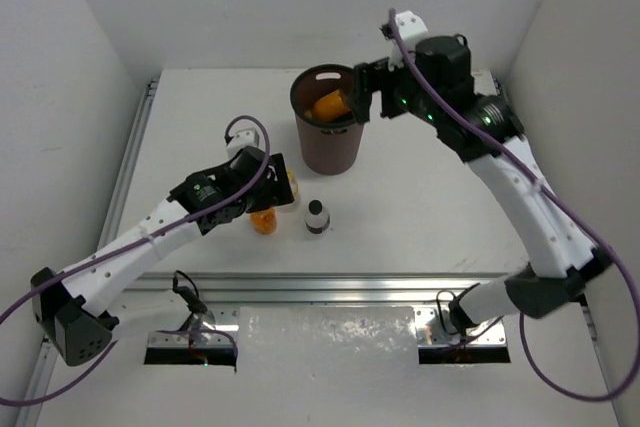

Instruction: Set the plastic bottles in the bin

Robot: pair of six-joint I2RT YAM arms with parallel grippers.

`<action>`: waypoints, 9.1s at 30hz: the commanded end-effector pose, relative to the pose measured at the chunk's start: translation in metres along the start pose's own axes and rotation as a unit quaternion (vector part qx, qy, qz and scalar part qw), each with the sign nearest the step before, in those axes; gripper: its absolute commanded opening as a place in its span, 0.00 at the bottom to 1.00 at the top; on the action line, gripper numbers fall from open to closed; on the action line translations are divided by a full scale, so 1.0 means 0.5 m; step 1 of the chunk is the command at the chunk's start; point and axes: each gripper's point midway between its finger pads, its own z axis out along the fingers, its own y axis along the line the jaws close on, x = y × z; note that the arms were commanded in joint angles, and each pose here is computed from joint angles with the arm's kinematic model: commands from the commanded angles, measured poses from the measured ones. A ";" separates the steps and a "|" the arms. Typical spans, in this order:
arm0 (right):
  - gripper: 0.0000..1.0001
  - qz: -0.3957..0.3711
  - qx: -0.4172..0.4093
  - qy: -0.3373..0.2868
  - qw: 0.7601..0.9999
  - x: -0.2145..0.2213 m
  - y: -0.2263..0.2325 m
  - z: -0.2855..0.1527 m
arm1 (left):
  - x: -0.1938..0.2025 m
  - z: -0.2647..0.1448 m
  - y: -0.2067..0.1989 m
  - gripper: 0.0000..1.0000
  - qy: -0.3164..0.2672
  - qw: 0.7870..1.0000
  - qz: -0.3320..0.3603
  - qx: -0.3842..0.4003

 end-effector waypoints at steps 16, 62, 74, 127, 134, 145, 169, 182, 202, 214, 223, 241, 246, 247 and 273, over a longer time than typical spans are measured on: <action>0.99 0.038 -0.131 0.017 0.991 0.177 0.116 -0.144 | 0.040 0.129 0.068 0.85 -0.010 0.993 0.021 -0.113; 0.22 -0.205 -0.317 -0.073 0.923 0.291 0.418 -0.035 | -0.086 -0.238 -0.123 0.46 -0.060 0.953 0.029 0.296; 0.17 -0.137 -0.112 -0.098 0.979 0.079 0.188 0.043 | -0.227 -0.293 0.099 1.00 -0.244 0.953 -0.172 0.048; 0.92 0.010 -0.137 0.119 0.983 0.526 0.258 0.116 | -0.101 -0.094 0.173 1.00 -0.207 0.975 -0.036 -0.070; 0.55 -0.028 -0.118 0.151 0.981 0.577 0.263 0.129 | -0.103 -0.098 0.175 1.00 -0.211 0.974 -0.038 -0.069; 0.26 -0.036 -0.104 0.046 0.993 0.388 0.254 0.039 | -0.095 -0.082 0.164 1.00 -0.196 0.978 -0.023 -0.065; 0.98 0.013 0.044 0.032 0.998 0.027 -0.071 0.227 | -0.026 -0.016 0.018 1.00 -0.092 0.990 0.060 0.093; 0.99 0.046 0.027 0.008 0.999 -0.014 -0.056 0.048 | -0.041 0.048 -0.107 1.00 -0.043 0.989 0.066 0.124; 0.99 0.098 -0.160 -0.032 0.982 0.179 0.071 -0.175 | -0.038 0.251 -0.053 0.82 -0.031 0.993 0.098 -0.056; 0.99 0.076 -0.183 -0.055 0.979 0.221 0.079 -0.254 | -0.074 0.126 -0.023 0.00 -0.051 0.996 0.062 -0.039; 0.99 0.095 -0.125 -0.064 0.985 0.247 0.039 -0.269 | -0.328 -0.153 -0.105 0.00 -0.209 0.976 0.029 0.061; 0.99 0.074 -0.053 -0.079 0.993 0.232 -0.013 -0.322 | -0.478 0.095 -0.310 0.82 -0.159 0.982 0.022 0.097; 0.99 0.068 -0.044 -0.069 0.994 0.241 -0.020 -0.327 | -0.512 -0.018 -0.306 1.00 -0.200 0.971 0.000 0.134; 0.99 0.068 -0.041 -0.067 0.995 0.244 -0.023 -0.327 | -0.523 -0.049 -0.300 1.00 -0.214 0.967 -0.005 0.139; 0.99 0.070 0.221 0.046 0.972 0.443 -0.200 -0.456 | -0.158 -0.265 0.284 1.00 -0.308 0.946 -0.042 -0.092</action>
